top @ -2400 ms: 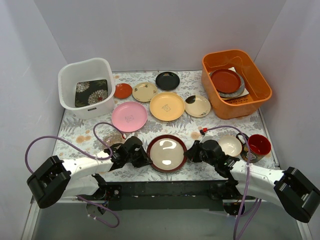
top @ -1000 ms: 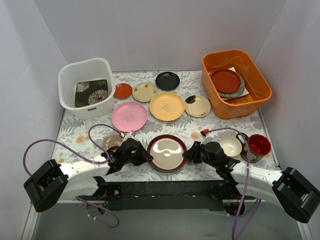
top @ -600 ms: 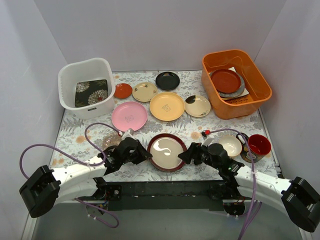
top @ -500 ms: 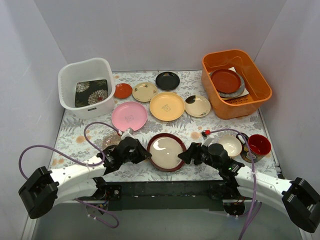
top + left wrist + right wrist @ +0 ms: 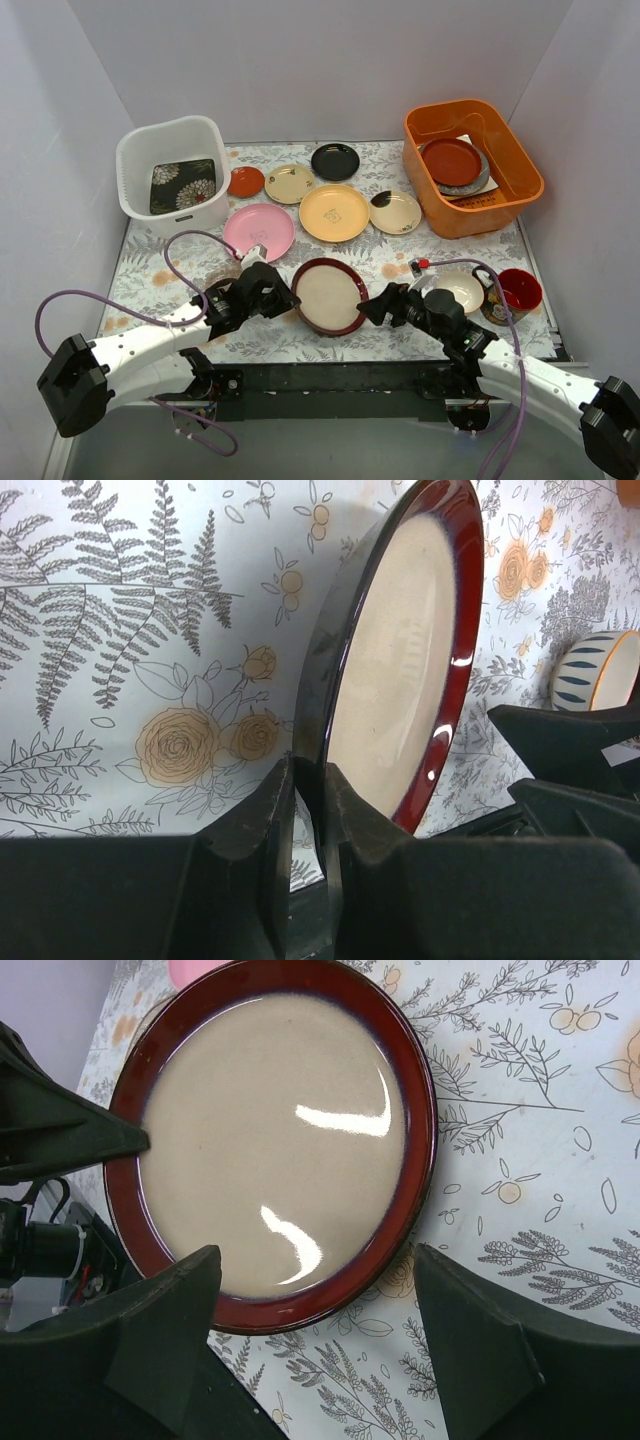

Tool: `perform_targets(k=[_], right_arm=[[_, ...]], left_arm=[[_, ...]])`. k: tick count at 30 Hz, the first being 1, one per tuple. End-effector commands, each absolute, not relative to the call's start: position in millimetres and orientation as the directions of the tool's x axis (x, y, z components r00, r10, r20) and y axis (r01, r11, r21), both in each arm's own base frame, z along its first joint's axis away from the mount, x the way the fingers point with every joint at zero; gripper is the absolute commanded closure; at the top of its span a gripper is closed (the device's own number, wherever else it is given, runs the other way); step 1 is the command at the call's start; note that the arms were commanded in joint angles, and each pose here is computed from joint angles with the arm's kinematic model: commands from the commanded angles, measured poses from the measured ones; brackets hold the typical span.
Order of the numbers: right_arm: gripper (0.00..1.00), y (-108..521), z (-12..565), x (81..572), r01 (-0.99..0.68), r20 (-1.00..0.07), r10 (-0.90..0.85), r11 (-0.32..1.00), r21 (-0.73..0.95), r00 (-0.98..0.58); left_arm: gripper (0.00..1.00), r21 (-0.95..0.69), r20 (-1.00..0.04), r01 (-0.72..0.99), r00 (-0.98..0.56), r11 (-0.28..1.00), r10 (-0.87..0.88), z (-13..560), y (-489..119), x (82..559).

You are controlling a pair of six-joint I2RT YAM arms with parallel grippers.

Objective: Place the plates into the plastic bin on the countertop
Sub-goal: Pick up the plate at the center of the board.

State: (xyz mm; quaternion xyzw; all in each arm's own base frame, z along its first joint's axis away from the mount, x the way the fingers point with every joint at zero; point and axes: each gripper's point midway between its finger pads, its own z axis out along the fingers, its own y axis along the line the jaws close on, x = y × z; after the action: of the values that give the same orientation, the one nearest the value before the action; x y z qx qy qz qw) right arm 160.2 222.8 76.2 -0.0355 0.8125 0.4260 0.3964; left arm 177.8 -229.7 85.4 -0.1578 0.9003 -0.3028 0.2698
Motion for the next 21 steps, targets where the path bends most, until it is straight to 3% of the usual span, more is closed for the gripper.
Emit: perform_targets(k=[1, 21], right_arm=[[0.14, 216, 73, 162, -0.384, -0.685, 0.294, 0.652, 0.654, -0.667], [0.13, 215, 68, 158, -0.384, -0.678, 0.287, 0.648, 0.657, -0.677]], left_arm=[[1.00, -0.738, -0.430, -0.041, -0.741, 0.674, -0.516, 151, -256, 206], [1.00, -0.775, -0.478, 0.029, -0.680, 0.631, -0.556, 227, -248, 295]])
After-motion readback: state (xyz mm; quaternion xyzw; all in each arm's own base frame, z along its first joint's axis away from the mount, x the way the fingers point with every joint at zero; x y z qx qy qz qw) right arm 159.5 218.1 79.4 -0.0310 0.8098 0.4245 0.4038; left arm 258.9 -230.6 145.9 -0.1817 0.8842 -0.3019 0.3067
